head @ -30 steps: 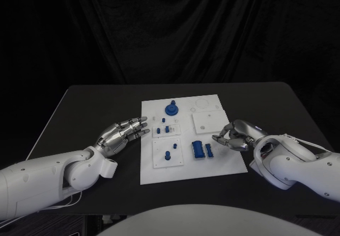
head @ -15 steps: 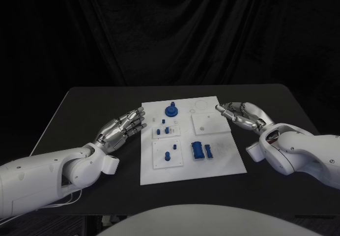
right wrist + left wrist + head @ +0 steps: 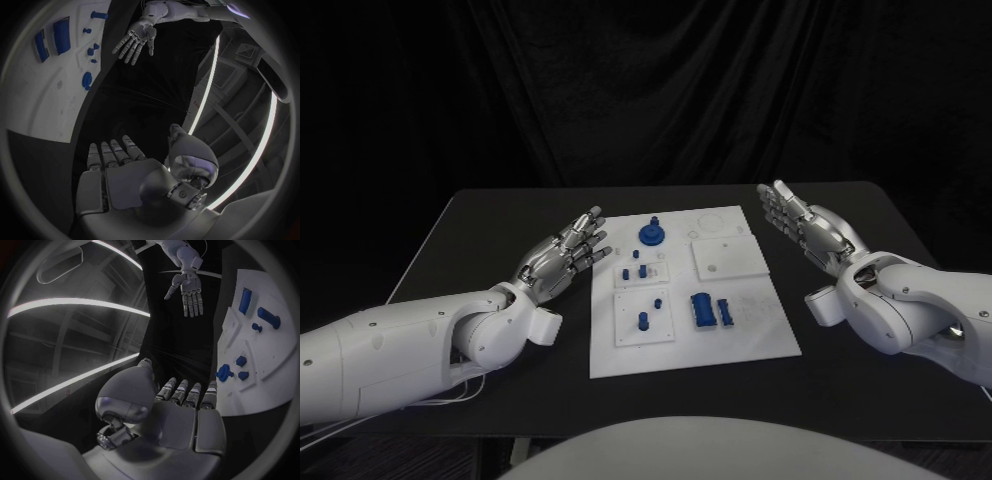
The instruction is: Assemble the parts on the task board
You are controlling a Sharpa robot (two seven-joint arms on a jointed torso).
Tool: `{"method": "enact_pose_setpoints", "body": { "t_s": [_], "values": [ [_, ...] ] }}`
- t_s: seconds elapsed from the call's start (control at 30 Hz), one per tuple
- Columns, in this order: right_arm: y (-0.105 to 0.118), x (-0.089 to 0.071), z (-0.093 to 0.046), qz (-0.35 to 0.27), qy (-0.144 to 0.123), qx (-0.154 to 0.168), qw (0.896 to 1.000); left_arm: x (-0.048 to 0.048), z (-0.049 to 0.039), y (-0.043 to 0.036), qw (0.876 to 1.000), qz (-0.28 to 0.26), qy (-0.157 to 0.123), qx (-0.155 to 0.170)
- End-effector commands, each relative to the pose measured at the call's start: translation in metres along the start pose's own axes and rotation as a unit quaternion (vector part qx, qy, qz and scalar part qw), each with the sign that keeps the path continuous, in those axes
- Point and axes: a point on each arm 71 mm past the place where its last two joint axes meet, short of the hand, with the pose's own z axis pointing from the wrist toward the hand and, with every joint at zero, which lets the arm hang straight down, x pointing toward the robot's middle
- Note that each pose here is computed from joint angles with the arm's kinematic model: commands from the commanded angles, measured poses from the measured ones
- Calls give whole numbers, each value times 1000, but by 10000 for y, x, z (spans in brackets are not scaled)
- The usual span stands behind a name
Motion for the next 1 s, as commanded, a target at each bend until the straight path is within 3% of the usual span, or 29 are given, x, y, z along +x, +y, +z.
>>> {"method": "enact_pose_setpoints", "body": {
  "t_s": [0.03,0.23,0.33,0.5,0.77,1.0],
  "values": [
    [21,16,52,11,-23,-4,1000,24,48,-27,1000,10,-10,3],
    [138,99,273,61,-91,-21,994,95,215,-127,998,41,-44,12],
    [203,161,401,94,-136,-25,986,154,340,-214,995,64,-72,19],
    [258,229,516,128,-182,-23,975,259,533,-375,987,97,-125,31],
    [272,251,549,138,-195,-21,971,408,748,-607,970,130,-200,47],
    [272,251,549,138,-195,-21,971,468,817,-700,962,139,-230,53]
  ]
}}
